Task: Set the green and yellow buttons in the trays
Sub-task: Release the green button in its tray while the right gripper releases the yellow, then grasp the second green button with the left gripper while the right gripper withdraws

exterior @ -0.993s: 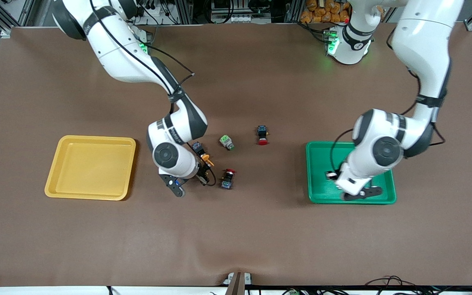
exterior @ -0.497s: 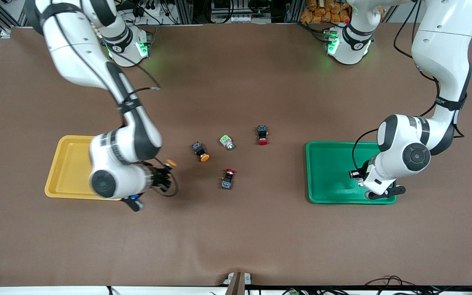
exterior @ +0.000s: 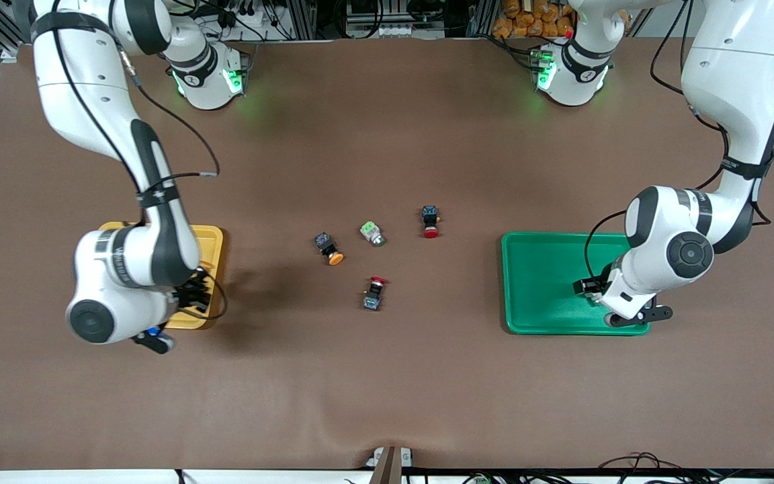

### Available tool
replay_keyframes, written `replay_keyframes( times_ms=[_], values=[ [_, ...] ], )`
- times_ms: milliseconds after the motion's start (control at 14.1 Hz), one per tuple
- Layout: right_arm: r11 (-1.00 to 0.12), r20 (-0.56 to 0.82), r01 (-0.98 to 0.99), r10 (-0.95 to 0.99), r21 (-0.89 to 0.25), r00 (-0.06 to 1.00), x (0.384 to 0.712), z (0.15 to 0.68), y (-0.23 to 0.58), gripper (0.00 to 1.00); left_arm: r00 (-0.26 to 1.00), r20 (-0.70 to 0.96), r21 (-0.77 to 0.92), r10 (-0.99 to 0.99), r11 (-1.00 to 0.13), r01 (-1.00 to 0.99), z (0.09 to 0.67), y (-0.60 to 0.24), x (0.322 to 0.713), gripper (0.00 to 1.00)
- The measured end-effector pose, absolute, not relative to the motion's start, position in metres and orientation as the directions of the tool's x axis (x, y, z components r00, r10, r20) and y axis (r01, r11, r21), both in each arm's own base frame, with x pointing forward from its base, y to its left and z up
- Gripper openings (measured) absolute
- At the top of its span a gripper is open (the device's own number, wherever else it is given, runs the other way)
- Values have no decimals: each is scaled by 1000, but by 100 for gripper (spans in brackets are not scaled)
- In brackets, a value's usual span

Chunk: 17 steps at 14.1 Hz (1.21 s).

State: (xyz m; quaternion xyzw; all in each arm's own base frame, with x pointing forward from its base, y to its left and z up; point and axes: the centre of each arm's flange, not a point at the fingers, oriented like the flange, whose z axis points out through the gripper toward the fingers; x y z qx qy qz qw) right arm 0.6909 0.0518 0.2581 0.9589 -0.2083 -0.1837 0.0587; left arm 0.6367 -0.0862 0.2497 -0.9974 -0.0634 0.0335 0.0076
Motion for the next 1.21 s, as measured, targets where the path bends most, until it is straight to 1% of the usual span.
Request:
replay_keyframes(
  times_ms=[71,142,355,497,709,922,1064,1135,1206],
  values=[
    [-923,-337,-343,-384,175,860,692,259,26,41,990,-63,-7,129,-992,129,262,-108,634,98],
    [-935,-347,-317,-353,157,869,692,258,1,41,988,-60,8,145,-989,145,274,-135,629,100],
    [-958,-365,-268,-287,103,886,689,257,-62,41,981,-66,60,184,-980,188,297,-230,602,100],
    [-969,-355,-234,-245,74,902,687,253,-89,41,976,-69,79,208,-974,213,307,-292,579,100],
    [-975,-330,-213,-220,56,918,680,232,-117,41,950,-79,100,303,-945,310,317,-390,541,100],
    [-977,-307,-207,-215,57,927,674,206,-121,41,905,-127,100,405,-903,418,301,-469,506,100],
    [-979,-299,-196,-204,55,932,671,197,-121,41,871,-142,85,470,-871,484,282,-499,497,100],
    [-979,-297,-195,-202,55,933,671,195,-121,48,858,-134,71,495,-859,507,272,-509,494,100],
    [-979,-295,-194,-202,54,934,671,195,-121,56,847,-119,55,518,-848,527,261,-517,490,100]
  ],
)
